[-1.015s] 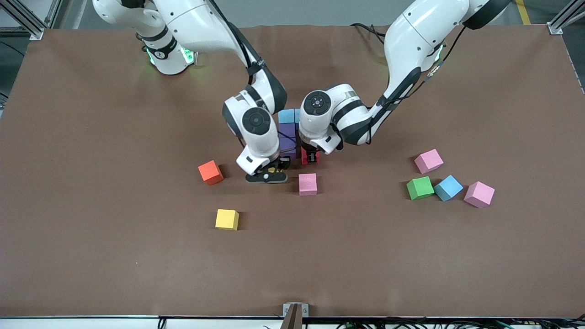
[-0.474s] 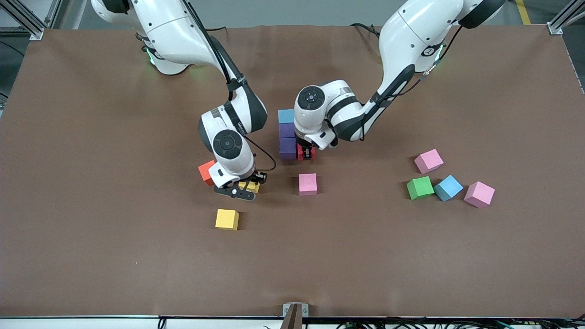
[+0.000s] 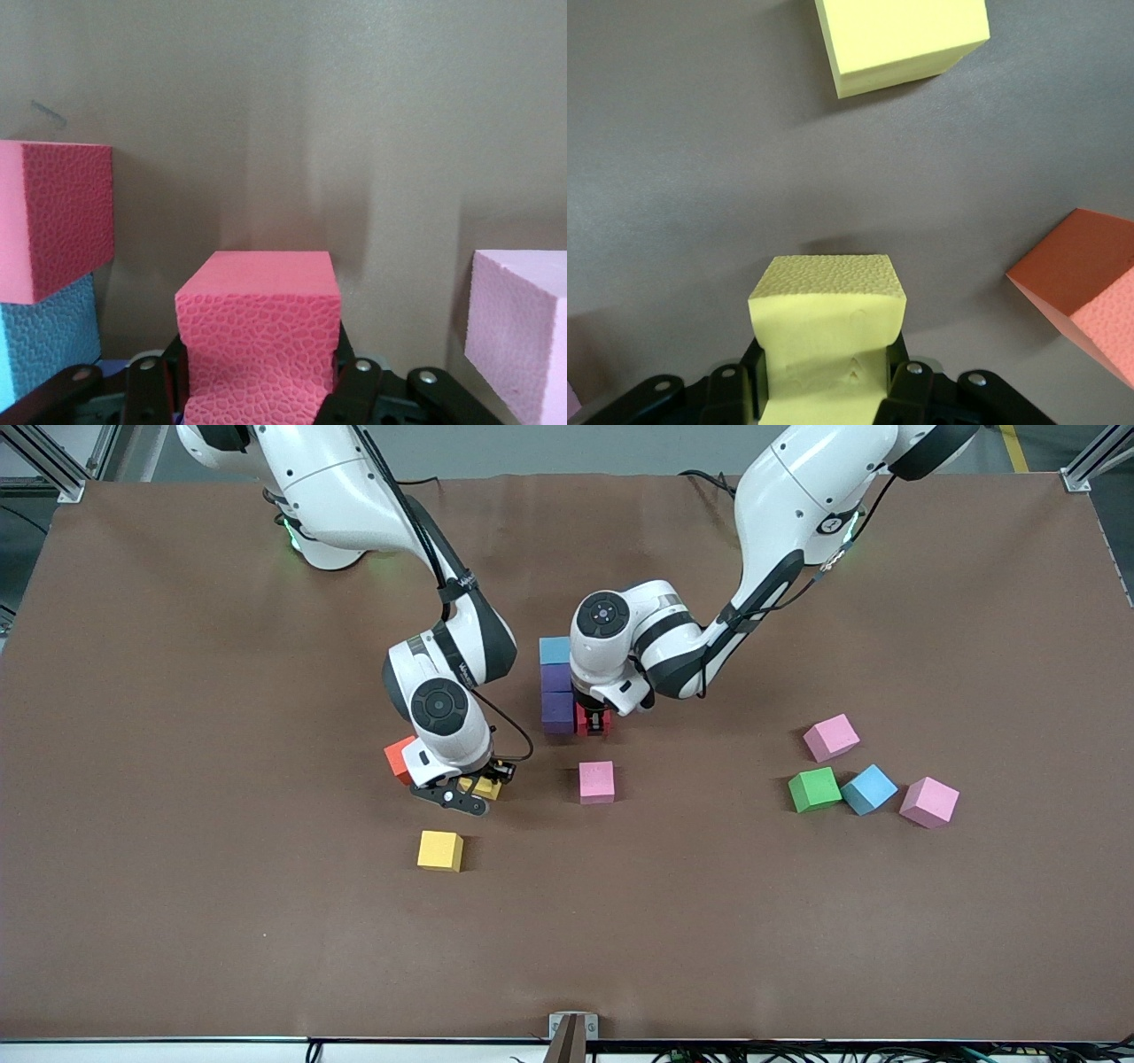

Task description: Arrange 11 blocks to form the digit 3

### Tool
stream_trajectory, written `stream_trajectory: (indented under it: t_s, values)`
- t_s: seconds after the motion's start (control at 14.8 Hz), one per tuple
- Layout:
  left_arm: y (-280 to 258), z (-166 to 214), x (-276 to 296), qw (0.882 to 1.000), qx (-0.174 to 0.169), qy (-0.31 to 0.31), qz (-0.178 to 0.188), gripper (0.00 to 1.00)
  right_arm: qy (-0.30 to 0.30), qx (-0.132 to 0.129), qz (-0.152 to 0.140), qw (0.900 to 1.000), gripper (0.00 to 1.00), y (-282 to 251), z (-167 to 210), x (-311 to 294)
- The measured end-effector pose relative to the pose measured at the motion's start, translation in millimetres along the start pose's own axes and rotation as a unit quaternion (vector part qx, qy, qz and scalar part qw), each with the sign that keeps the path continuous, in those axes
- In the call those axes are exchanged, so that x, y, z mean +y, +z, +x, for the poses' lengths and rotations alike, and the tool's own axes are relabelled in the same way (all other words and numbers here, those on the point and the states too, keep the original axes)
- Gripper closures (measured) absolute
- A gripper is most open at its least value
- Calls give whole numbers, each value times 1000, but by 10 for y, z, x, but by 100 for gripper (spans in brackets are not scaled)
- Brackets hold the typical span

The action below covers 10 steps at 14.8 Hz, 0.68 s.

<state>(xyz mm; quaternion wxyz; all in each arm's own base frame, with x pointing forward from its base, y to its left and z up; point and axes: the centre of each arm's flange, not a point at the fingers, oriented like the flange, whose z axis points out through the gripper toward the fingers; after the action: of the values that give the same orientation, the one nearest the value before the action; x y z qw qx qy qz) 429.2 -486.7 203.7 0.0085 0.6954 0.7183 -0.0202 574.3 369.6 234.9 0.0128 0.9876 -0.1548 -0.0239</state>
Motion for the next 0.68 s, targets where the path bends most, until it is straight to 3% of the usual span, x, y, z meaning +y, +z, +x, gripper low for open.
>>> stream_trajectory:
  t_s: [0.27,0.68]
  values:
    - [-87,-4,52,1000,-4,2,-7,3,0,0,0,1000,48,3,-3,0]
    - [-357,43,-138,999,8,25,-24,0,1,0,2,1000,48,1,-18,-18]
